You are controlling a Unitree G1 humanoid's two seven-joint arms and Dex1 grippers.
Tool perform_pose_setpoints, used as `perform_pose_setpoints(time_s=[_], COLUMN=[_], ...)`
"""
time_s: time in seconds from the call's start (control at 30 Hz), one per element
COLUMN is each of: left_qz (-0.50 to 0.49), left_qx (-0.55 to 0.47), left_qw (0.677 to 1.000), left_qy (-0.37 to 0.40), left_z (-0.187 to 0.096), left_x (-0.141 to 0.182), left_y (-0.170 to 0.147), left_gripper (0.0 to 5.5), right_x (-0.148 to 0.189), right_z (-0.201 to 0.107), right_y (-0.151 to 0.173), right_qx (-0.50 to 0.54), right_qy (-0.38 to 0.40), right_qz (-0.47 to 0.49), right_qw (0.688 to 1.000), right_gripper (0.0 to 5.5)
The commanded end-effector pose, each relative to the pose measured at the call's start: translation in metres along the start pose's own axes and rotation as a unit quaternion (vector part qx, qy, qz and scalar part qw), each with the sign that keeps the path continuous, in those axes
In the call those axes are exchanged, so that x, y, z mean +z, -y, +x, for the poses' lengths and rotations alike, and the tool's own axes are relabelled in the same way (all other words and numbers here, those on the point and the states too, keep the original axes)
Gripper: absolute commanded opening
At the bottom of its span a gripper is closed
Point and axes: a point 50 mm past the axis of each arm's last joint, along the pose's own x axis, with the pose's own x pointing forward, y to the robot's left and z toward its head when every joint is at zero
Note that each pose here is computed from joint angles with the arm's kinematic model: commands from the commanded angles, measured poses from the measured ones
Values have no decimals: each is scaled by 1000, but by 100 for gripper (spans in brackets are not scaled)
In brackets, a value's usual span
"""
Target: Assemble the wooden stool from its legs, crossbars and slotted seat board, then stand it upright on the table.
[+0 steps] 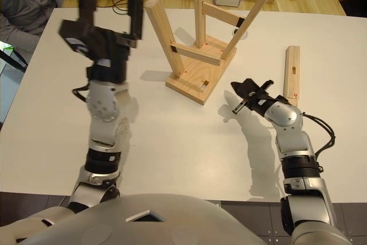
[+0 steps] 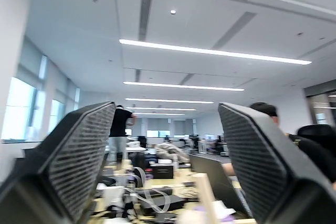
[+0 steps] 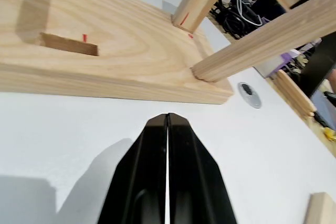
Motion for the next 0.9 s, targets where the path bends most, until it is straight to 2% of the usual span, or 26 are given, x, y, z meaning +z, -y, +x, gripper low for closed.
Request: perform_pose_setpoints(time_s=[0.03,0.13,0.23,0.3,0.53,0.63,0.73,0.9], left_qz=[70,96,92,86,67,63,63,71], left_qx=[105,186,205,203,197,195,192,177], left_qw=[989,966,959,960,964,965,966,970], left_qy=[-81,-152,-174,-174,-163,-161,-160,-153], left_z=[-33,-64,-75,-74,-64,-62,-61,-57], left_x=[-17,-42,-53,-57,-63,-64,-64,-64], left_y=[-56,-92,-96,-91,-78,-75,-74,-70], left_gripper=[363,363,363,367,367,367,367,367], right_x=[-1,-19,-35,-35,-46,-61,-80,-80], right_z=[-18,-31,-35,-35,-37,-43,-44,-41], right_y=[26,34,50,63,88,84,69,63], right_qx=[-121,-233,-292,-315,-369,-377,-335,-304], right_qy=[-5,-32,-60,-61,-96,-134,-181,-174], right_qz=[46,116,172,188,222,242,292,327], right_qw=[992,965,939,928,897,884,877,878], right_gripper=[0,0,0,27,168,224,285,371])
